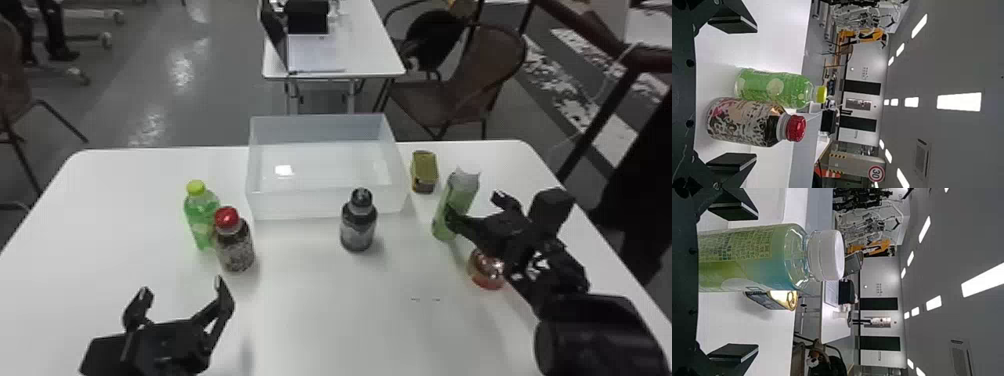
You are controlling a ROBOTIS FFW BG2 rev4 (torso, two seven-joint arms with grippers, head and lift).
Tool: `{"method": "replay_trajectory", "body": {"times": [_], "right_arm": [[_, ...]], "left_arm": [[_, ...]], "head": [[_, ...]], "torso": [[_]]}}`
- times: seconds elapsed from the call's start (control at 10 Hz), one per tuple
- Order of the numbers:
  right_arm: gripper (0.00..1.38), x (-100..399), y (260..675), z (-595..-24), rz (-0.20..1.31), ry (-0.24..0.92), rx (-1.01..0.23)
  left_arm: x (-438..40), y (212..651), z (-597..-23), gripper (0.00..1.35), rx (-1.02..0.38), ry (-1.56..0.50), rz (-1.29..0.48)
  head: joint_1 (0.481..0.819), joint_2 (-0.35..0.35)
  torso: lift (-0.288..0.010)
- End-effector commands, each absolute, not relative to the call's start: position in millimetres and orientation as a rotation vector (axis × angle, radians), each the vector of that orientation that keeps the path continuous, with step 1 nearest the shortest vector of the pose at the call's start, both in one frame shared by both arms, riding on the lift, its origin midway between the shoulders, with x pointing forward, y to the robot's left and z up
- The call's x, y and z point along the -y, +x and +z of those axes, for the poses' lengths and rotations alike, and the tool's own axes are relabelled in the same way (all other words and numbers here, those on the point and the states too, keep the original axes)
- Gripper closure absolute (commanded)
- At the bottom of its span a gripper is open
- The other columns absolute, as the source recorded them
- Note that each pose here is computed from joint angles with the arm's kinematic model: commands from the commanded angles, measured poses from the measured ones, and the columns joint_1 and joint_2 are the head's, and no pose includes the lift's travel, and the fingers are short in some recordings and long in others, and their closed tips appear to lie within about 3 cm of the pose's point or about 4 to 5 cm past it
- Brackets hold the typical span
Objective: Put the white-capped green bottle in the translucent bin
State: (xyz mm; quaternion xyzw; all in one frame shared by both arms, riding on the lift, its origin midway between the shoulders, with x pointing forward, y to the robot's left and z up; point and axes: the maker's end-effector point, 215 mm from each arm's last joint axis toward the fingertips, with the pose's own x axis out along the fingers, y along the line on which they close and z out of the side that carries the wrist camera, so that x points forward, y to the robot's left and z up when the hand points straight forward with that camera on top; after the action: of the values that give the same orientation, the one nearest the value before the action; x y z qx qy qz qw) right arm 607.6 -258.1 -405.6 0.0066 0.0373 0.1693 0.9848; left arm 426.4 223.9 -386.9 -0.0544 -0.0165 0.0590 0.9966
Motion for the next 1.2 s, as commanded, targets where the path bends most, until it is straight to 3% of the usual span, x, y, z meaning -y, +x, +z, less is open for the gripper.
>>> {"method": "replay_trajectory", "body": {"times": [0.0,0.1,0.2,0.3,0.7,1.1], "right_arm": [[0.16,251,610,-412,0.371,0.018,-0.090],[0.36,240,613,-411,0.416,0.021,-0.071],[0.74,229,615,-416,0.444,0.037,-0.083],[0.97,224,615,-417,0.456,0.031,-0.091],[1.02,214,603,-408,0.483,0.022,-0.097],[1.02,214,610,-301,0.462,-0.013,0.019]], "left_arm": [[-224,425,-388,0.15,0.030,-0.114,0.123],[-224,425,-389,0.15,0.028,-0.115,0.126],[-224,426,-388,0.15,0.030,-0.113,0.124],[-224,426,-389,0.15,0.028,-0.114,0.124],[-224,426,-391,0.15,0.025,-0.117,0.125],[-221,428,-392,0.15,0.021,-0.121,0.122]], "head": [[0.695,-0.037],[0.695,-0.035],[0.695,-0.024],[0.695,-0.012],[0.695,0.007],[0.695,0.009]], "torso": [[-0.116],[-0.116],[-0.116],[-0.116],[-0.116],[-0.116]]}}
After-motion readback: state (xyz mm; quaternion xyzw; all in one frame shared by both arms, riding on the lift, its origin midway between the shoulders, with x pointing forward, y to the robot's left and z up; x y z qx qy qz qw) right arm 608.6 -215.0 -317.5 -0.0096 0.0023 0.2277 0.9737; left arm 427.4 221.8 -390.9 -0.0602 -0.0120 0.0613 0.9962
